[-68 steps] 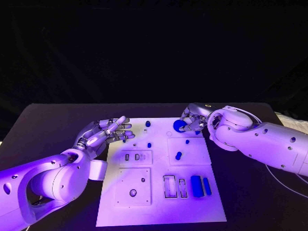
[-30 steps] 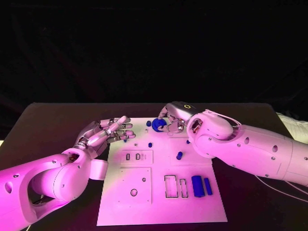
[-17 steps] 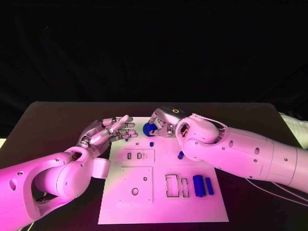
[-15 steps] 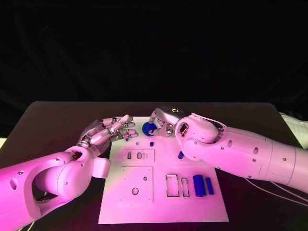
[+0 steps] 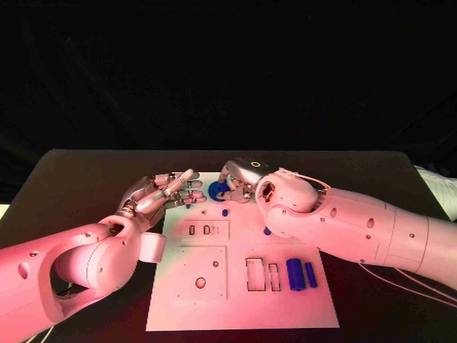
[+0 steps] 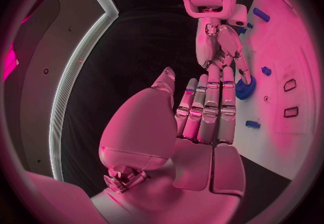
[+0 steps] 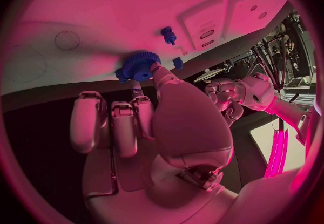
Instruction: Assemble the parts on the task board
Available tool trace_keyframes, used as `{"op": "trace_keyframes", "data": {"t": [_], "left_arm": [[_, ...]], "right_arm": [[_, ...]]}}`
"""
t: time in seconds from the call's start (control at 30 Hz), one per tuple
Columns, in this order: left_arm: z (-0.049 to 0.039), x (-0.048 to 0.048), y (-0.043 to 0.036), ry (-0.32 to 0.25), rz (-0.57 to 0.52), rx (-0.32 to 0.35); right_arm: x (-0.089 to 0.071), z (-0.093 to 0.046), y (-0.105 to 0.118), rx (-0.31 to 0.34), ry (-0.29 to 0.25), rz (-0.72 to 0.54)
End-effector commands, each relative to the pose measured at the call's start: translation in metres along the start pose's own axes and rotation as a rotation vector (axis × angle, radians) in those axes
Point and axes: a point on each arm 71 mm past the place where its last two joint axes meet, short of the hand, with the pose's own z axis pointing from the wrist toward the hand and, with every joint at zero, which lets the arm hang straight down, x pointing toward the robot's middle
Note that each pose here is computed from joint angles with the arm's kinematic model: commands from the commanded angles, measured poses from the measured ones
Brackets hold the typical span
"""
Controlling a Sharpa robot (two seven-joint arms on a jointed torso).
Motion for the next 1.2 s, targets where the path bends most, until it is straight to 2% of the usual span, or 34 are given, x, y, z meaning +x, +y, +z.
{"op": "trace_keyframes", "data": {"t": [0.03,0.43,0.57,0.7,0.8,0.87,1.0,1.2], "left_arm": [[0.0007,0.0027,-0.0009,0.023,-0.012,0.004],[0.0009,0.0023,-0.0008,0.024,-0.013,0.004],[0.0009,0.0018,-0.0008,0.023,-0.013,0.004],[0.0008,0.0,-0.0009,0.019,-0.011,0.005],[0.0005,-0.0016,-0.0012,0.016,-0.01,0.005],[0.0001,-0.0032,-0.0014,0.012,-0.008,0.006],[-0.0002,-0.0054,-0.0017,0.007,-0.006,0.007],[0.0005,-0.0068,-0.0013,0.007,-0.006,0.007]], "right_arm": [[0.003,0.0,0.001,-0.003,0.023,-0.015],[0.003,-0.001,-0.004,0.007,0.027,-0.004],[0.0,-0.005,-0.007,0.005,-0.013,0.021],[-0.011,-0.019,-0.019,-0.018,-0.091,0.089],[-0.021,-0.033,-0.034,-0.052,-0.126,0.146],[-0.029,-0.044,-0.048,-0.101,-0.128,0.18],[-0.04,-0.064,-0.074,-0.144,-0.125,0.205],[-0.046,-0.085,-0.119,-0.106,-0.112,0.219]]}}
